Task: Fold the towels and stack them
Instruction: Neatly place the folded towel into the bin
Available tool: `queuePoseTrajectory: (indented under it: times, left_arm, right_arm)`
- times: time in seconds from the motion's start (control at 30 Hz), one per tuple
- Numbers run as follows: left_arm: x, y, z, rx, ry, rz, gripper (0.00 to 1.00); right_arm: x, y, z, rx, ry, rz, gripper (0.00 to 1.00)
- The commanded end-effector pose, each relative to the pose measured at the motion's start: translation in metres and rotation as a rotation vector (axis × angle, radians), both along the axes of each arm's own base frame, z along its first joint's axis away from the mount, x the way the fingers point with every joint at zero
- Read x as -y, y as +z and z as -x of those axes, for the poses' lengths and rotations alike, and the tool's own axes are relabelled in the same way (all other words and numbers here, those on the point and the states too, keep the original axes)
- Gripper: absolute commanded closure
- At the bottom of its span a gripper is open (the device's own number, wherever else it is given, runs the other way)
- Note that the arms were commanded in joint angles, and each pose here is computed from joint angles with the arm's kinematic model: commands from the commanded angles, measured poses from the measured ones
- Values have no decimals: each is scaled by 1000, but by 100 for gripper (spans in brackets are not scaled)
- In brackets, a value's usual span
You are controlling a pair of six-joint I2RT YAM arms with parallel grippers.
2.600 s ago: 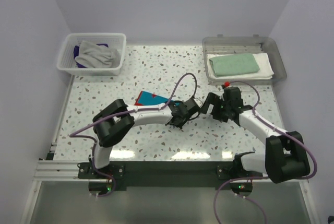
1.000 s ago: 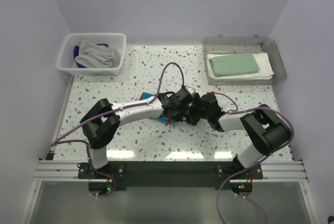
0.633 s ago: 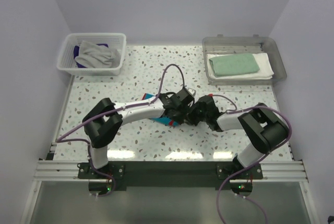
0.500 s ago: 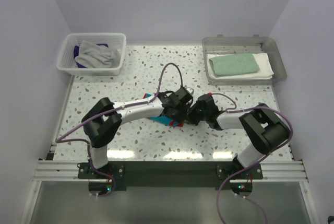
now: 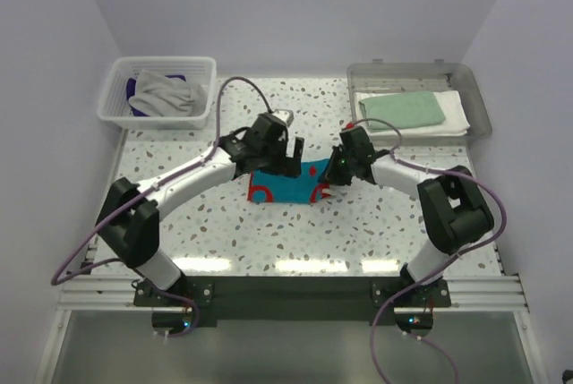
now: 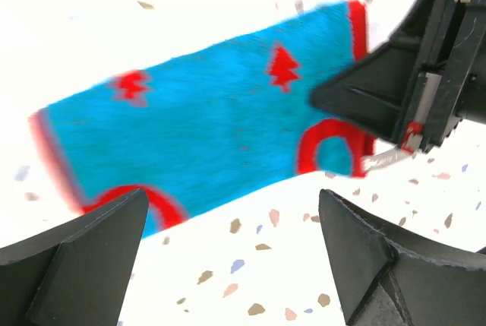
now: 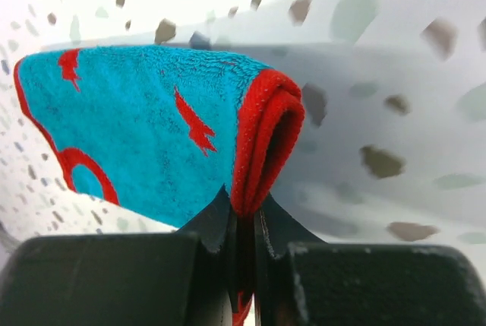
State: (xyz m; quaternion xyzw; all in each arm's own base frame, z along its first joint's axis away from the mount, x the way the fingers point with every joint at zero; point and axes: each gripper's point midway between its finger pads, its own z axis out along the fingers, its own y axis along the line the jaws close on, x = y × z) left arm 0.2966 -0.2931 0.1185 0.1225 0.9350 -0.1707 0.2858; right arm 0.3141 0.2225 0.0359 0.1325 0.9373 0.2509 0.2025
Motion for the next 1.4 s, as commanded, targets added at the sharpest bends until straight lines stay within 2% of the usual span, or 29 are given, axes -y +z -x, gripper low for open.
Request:
queuePoseTrajectory:
  times: [0.0, 0.07, 0.23, 0.3, 0.37, 0.4, 0.47, 0.5, 0.57, 0.6, 0.67, 0.87, 1.03, 1.37]
  left_arm:
    - [-27, 44, -21, 111, 17, 52, 0]
    - [-47, 55, -25, 136, 25, 45, 0]
    - [-130, 60, -56, 193, 189, -14, 0]
    - [-163, 48, -58, 191, 256, -70, 0]
    - [-177, 30, -52, 162, 276, -92, 0]
    - [-184, 25, -50, 154, 289, -94, 0]
    - [-191, 10, -44, 144, 297, -103, 0]
    - [-194, 5, -41, 140, 302, -115, 0]
    - [-203, -8, -36, 127, 314, -159, 0]
    - [-205, -11, -34, 123, 316, -172, 0]
    - [-207, -17, -31, 120, 314, -179, 0]
    - [-211, -24, -34, 109, 330, -207, 0]
    - [-212, -37, -35, 73, 328, -233, 0]
    - [-217, -52, -35, 37, 340, -271, 0]
  right_arm:
    - [27, 2, -9, -5, 134, 125, 100]
    - [26, 26, -32, 54, 155, 141, 100]
    - [32, 78, -80, 171, 242, 234, 100]
    - [39, 103, -99, 204, 264, 275, 100]
    - [51, 107, -116, 206, 267, 292, 100]
    - [52, 127, -127, 241, 267, 283, 100]
    - [64, 129, -142, 244, 288, 298, 100]
    - [70, 147, -150, 264, 288, 310, 100]
    - [87, 143, -164, 257, 317, 354, 100]
    - [94, 160, -170, 279, 319, 369, 100]
    - [117, 155, -182, 261, 319, 420, 100]
    - [177, 168, -197, 305, 359, 526, 100]
    - [234, 171, -206, 317, 272, 583, 100]
    - [270, 173, -218, 355, 270, 649, 100]
